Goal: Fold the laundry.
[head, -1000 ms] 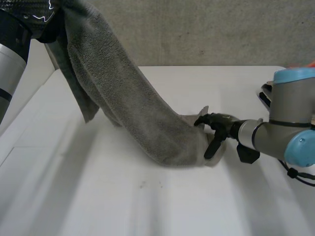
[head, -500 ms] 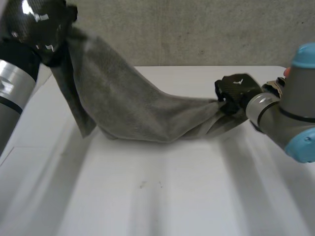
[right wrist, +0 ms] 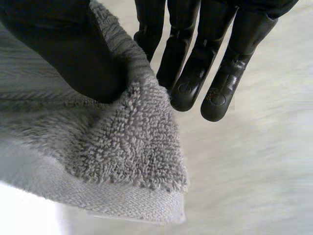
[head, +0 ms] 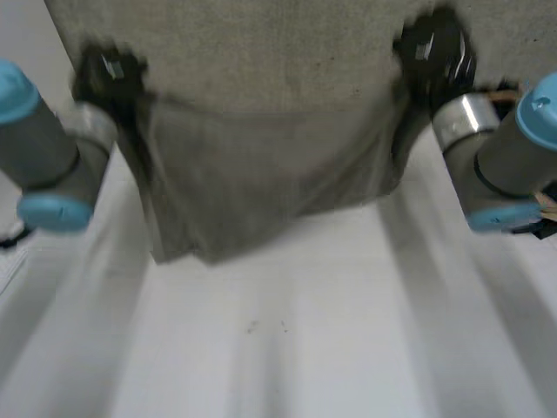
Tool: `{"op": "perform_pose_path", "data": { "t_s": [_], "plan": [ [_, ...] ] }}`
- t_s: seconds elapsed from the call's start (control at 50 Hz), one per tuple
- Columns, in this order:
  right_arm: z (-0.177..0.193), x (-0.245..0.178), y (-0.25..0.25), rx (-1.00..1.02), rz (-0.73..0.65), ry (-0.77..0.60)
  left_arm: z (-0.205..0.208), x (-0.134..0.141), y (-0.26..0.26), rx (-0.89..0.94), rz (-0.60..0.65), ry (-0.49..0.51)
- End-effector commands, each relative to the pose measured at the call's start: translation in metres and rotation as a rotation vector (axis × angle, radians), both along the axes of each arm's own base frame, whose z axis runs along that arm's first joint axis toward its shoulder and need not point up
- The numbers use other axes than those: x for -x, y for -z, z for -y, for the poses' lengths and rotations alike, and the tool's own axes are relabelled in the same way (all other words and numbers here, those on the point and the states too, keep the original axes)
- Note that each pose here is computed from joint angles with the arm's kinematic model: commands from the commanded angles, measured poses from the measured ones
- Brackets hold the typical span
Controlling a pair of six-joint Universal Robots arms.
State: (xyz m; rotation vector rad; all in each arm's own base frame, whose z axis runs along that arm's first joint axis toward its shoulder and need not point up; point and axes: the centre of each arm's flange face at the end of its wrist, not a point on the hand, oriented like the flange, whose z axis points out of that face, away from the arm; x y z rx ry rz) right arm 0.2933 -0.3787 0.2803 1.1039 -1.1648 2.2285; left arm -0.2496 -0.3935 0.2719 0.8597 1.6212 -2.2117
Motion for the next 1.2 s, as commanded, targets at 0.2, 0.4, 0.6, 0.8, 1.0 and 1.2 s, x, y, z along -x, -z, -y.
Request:
{"op": "perform_pose_path", "data": {
  "t_s": [0.2,0.4,0.6,0.8,1.0,1.2],
  "plan": [
    [0.014,-0.006,-0.043,0.328,0.247,-0.086,0.014,-0.016,-0.086,0.456,-0.233,-0.074],
    [-0.029,0.010,0.085,-0.251,0.037,-0.097,-0.028,-0.015,0.062,0.002,-0.116,-0.007],
    [-0.063,0.029,0.146,-0.466,-0.059,-0.063,-0.063,-0.022,0.106,-0.164,-0.063,-0.010],
    [-0.075,0.047,0.086,-0.475,0.119,-0.051,-0.083,-0.027,0.069,-0.115,-0.081,-0.005],
    [-0.066,0.065,0.044,-0.780,0.408,-0.019,-0.088,-0.031,0.052,-0.084,-0.091,-0.009],
    [-0.030,0.095,0.055,-1.038,0.523,0.141,-0.087,-0.032,0.051,-0.081,-0.091,-0.010]
  ]
}}
